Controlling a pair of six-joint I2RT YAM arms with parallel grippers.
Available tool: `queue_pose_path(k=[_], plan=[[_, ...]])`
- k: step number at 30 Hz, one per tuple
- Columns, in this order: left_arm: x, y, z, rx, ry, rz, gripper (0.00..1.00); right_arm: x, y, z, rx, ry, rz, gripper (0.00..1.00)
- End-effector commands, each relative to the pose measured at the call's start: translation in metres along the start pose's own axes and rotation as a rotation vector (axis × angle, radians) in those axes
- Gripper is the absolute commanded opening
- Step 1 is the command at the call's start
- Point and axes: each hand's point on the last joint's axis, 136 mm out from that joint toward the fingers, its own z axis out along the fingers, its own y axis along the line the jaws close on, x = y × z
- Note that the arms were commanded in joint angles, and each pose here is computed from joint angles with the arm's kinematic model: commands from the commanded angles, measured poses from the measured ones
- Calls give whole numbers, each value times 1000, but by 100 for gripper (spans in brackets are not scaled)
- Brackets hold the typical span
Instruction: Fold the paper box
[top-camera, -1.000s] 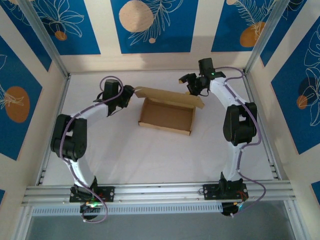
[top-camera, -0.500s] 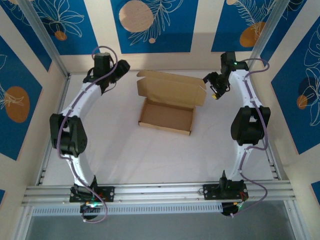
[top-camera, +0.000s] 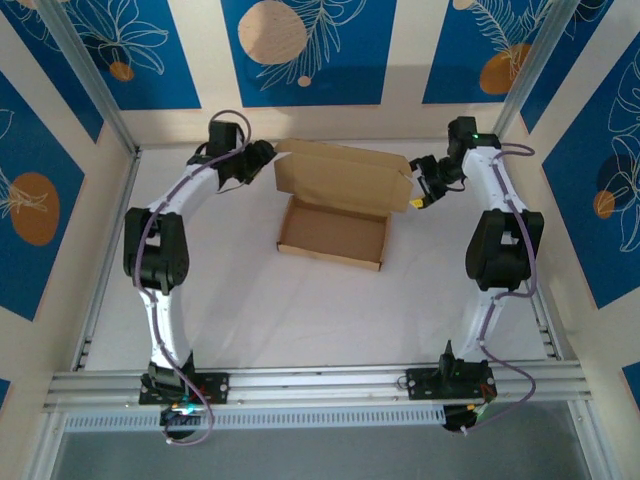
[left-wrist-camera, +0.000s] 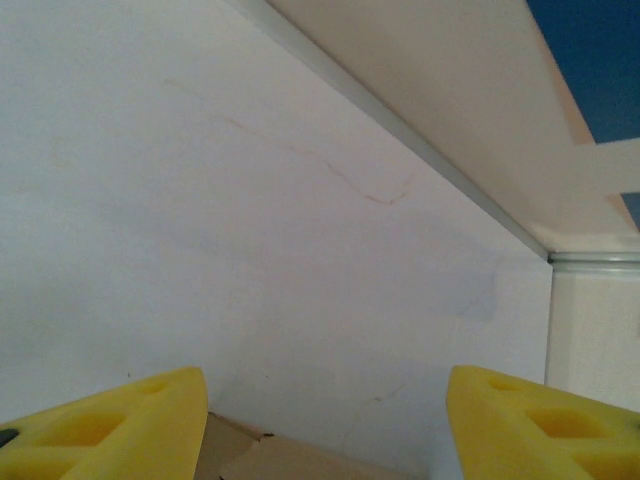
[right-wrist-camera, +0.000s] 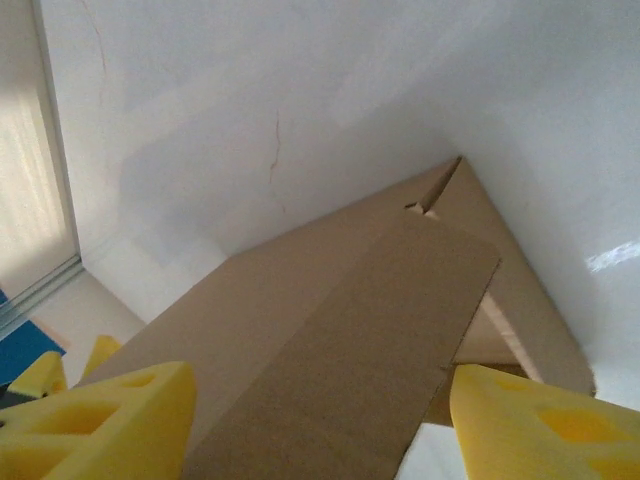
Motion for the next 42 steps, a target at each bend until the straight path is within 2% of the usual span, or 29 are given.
queue_pose_path(k=[1, 14, 23, 29, 32, 36, 39, 42], plan=[[11, -11, -3, 62, 26, -33, 63, 27, 17, 2, -60, 79, 9, 67], [42, -34, -8, 164, 63, -57, 61, 61, 17, 18, -132, 134, 1, 63], [57, -33, -21, 194, 63, -77, 60, 68, 24, 15, -134, 105, -28, 59], [63, -17, -23, 165, 49, -74, 60, 50, 13, 0, -2, 18, -246, 60], [62, -10, -22, 149, 38, -75, 59, 45, 4, -4, 78, -15, -359, 64], [64, -9, -18, 158, 37, -91, 58, 46, -8, -1, 159, 5, -416, 71], [63, -10, -18, 164, 32, -90, 57, 41, -15, -5, 230, -27, -452, 74], [61, -14, -22, 179, 22, -86, 57, 40, -12, -12, 201, -51, -450, 74]])
